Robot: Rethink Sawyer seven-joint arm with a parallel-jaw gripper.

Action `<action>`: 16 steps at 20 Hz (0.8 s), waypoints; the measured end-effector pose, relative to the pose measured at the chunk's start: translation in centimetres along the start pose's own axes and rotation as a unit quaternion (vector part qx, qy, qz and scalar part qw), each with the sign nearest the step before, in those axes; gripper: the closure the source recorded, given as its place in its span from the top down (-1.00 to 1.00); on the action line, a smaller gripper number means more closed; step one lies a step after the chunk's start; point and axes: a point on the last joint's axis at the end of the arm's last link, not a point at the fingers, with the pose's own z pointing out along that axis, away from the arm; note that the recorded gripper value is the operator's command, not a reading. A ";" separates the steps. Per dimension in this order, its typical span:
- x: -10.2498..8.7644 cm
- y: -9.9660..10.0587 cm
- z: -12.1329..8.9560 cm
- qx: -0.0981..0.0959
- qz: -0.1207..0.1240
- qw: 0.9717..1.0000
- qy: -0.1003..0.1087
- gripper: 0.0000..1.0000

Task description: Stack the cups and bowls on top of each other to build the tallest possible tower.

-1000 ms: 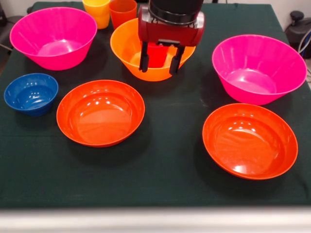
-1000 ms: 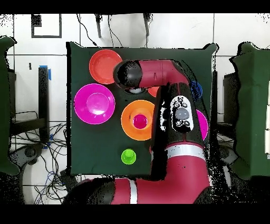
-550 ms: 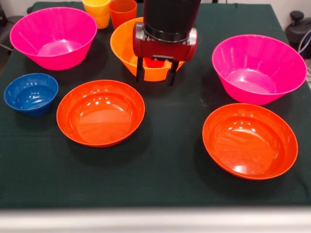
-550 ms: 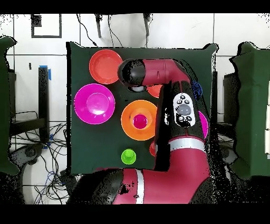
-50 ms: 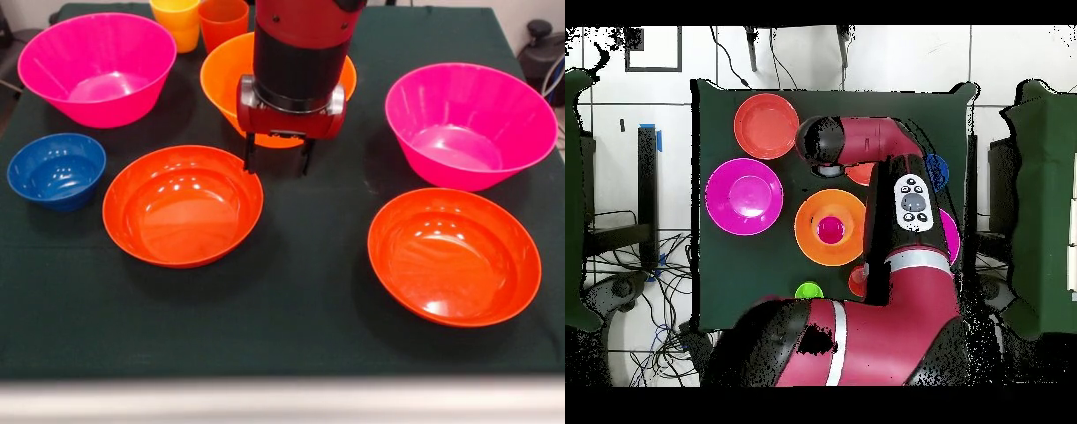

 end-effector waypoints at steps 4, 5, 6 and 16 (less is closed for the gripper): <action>0.4 -0.4 1.1 -0.003 0.003 1.000 0.008 1.00; 0.5 -0.5 1.2 -0.003 0.004 1.000 0.009 1.00; 0.5 -0.5 1.3 -0.003 0.004 1.000 0.010 1.00; 0.8 -0.5 2.1 -0.003 0.003 1.000 0.014 1.00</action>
